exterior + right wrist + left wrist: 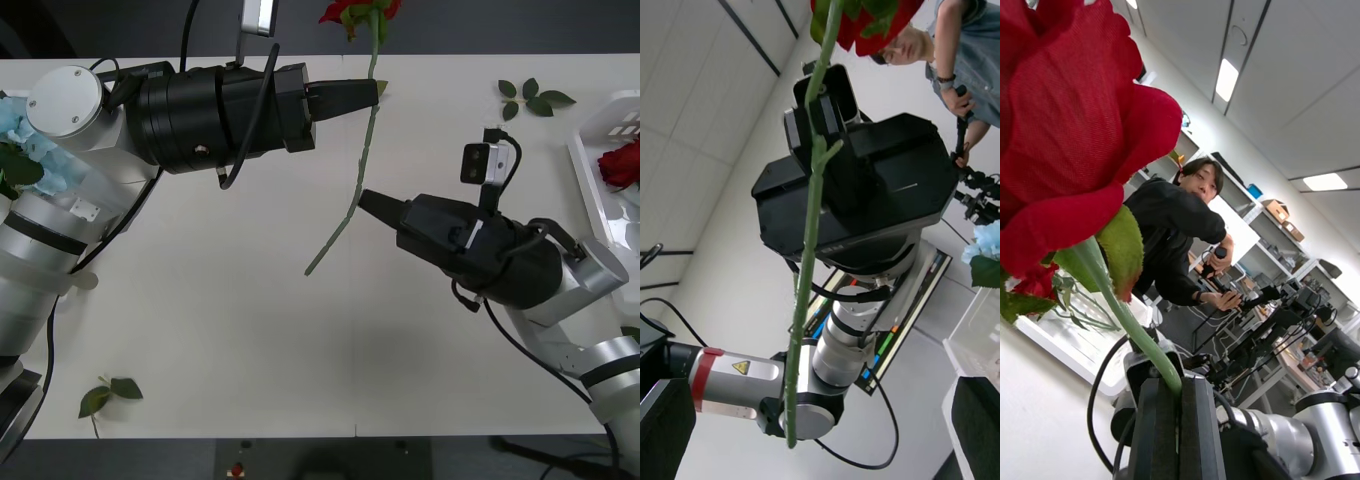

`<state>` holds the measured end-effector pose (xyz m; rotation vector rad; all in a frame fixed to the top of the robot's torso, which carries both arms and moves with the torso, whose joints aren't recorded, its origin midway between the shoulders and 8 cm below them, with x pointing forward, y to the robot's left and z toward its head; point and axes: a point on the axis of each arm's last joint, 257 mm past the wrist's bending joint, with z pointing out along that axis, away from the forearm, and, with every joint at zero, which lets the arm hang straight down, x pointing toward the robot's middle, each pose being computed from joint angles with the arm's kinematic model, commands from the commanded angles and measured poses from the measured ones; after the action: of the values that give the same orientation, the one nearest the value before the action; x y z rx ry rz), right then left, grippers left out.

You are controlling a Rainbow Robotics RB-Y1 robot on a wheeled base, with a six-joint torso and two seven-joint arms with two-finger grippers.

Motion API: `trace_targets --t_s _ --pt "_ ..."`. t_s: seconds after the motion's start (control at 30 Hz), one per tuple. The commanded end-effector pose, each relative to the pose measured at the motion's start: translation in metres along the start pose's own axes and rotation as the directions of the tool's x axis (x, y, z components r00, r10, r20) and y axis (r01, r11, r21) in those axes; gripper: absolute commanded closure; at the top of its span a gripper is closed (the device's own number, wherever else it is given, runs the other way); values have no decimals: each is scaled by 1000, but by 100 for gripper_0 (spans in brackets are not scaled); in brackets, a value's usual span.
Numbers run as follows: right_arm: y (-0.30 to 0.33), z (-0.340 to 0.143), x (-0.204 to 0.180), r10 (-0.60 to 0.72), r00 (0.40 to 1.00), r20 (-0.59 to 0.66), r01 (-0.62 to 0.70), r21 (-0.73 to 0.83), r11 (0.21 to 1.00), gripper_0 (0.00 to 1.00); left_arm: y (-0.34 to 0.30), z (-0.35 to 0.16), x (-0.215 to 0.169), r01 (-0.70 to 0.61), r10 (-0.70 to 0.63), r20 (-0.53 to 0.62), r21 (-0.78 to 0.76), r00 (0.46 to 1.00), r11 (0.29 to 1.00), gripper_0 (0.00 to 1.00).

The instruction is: Put the red flowers into the right box and the blue flowers into the left box

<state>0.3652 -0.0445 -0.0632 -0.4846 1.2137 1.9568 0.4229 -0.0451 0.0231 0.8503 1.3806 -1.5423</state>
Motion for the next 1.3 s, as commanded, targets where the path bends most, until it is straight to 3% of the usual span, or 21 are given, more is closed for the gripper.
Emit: trace_targets --t_s 0.03,0.43,0.6,0.73,0.8,0.97,1.1,1.3 --pt "7 26 -7 -83 996 -16 83 -31 996 0 -14 2 -7 -51 51 3 27 999 998 100" --pt "4 64 -6 -87 996 2 87 -55 995 0 -14 2 -7 -51 51 3 27 999 998 100" --pt "5 75 -4 -79 997 -4 79 -69 995 7 -14 2 -7 -51 51 3 27 999 998 100" --pt "5 78 -2 -74 997 -8 73 -71 995 25 -14 2 -7 -51 51 3 27 999 998 100" --pt "5 79 -2 -71 997 -3 71 -74 995 46 -14 2 -7 -51 51 3 27 999 998 100" --pt "6 81 1 -61 998 -9 60 -81 995 76 -14 2 -7 -51 51 3 27 999 998 100" --pt "6 81 1 -56 998 -12 55 -81 995 89 -14 2 -7 -51 51 3 27 999 998 100" --pt "4 83 0 -49 999 -7 48 -72 996 100 -14 2 -7 -51 51 3 27 999 998 100"
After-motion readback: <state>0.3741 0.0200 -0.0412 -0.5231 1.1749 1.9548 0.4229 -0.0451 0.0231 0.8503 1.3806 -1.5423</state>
